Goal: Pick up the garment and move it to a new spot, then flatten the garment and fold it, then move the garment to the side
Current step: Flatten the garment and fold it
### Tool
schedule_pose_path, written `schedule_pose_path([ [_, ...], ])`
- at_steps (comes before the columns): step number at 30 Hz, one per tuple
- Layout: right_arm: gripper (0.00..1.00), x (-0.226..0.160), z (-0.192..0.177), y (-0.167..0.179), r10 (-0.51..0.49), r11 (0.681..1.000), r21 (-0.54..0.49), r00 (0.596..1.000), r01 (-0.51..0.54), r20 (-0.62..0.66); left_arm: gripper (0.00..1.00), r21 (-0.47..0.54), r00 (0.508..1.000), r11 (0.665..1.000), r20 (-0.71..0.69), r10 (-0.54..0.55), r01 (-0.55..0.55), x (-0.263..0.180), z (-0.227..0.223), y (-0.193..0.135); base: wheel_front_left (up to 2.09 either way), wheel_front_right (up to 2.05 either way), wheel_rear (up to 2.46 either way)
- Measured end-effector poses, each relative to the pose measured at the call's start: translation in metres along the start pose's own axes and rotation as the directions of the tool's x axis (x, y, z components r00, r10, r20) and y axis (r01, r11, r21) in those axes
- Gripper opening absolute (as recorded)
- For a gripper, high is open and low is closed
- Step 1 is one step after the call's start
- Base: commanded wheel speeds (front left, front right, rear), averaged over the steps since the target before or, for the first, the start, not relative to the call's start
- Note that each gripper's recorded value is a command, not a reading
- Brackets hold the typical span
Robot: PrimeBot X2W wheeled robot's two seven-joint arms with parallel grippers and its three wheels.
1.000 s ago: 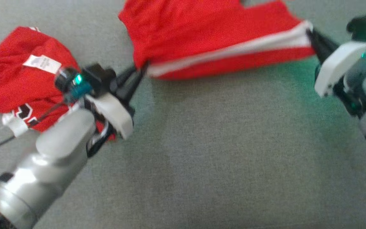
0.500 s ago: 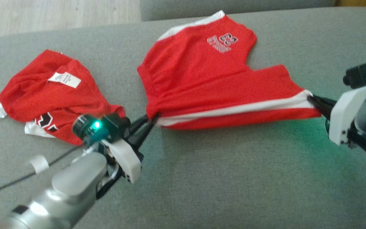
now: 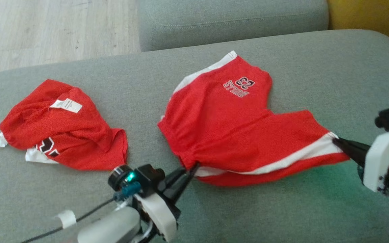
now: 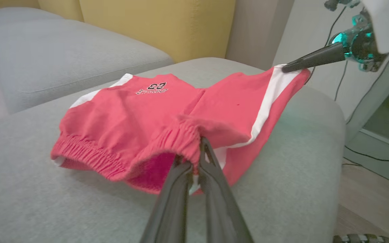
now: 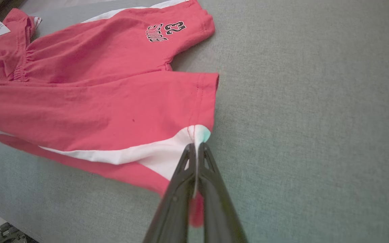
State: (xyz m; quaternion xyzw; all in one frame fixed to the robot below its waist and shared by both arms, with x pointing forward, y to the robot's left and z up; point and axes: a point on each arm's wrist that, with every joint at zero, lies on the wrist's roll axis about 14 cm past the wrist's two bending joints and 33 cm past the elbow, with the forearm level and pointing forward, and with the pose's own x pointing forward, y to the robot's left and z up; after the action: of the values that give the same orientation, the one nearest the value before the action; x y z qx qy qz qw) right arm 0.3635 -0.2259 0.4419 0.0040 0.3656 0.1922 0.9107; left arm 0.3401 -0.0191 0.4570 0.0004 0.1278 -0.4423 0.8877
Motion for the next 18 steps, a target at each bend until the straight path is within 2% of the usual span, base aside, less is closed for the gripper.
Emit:
schedule_pose_path([
  [3,0.0,-0.006,-0.007,-0.002,0.002,1.0,0.018,1.0,-0.002,-0.002,0.0,-0.02,1.0,1.0,0.003,-0.021,0.021,0.0,0.0,-0.013,0.0,0.0,0.0],
  [6,0.0,-0.004,0.003,-0.002,0.008,1.0,0.022,0.999,-0.009,0.038,0.0,-0.03,1.0,0.999,0.008,-0.014,0.015,0.001,0.002,-0.012,0.0,0.0,0.0],
  [13,0.0,0.007,0.034,-0.004,0.012,1.0,-0.017,0.993,-0.01,0.12,0.0,-0.042,0.997,0.997,0.011,0.072,-0.071,-0.004,0.002,0.017,0.0,0.0,0.0],
  [18,0.0,0.02,0.07,-0.001,0.026,0.998,-0.066,0.982,-0.013,0.189,0.0,-0.038,0.992,0.993,0.056,0.115,-0.113,-0.002,0.022,0.041,0.0,0.0,0.0],
])
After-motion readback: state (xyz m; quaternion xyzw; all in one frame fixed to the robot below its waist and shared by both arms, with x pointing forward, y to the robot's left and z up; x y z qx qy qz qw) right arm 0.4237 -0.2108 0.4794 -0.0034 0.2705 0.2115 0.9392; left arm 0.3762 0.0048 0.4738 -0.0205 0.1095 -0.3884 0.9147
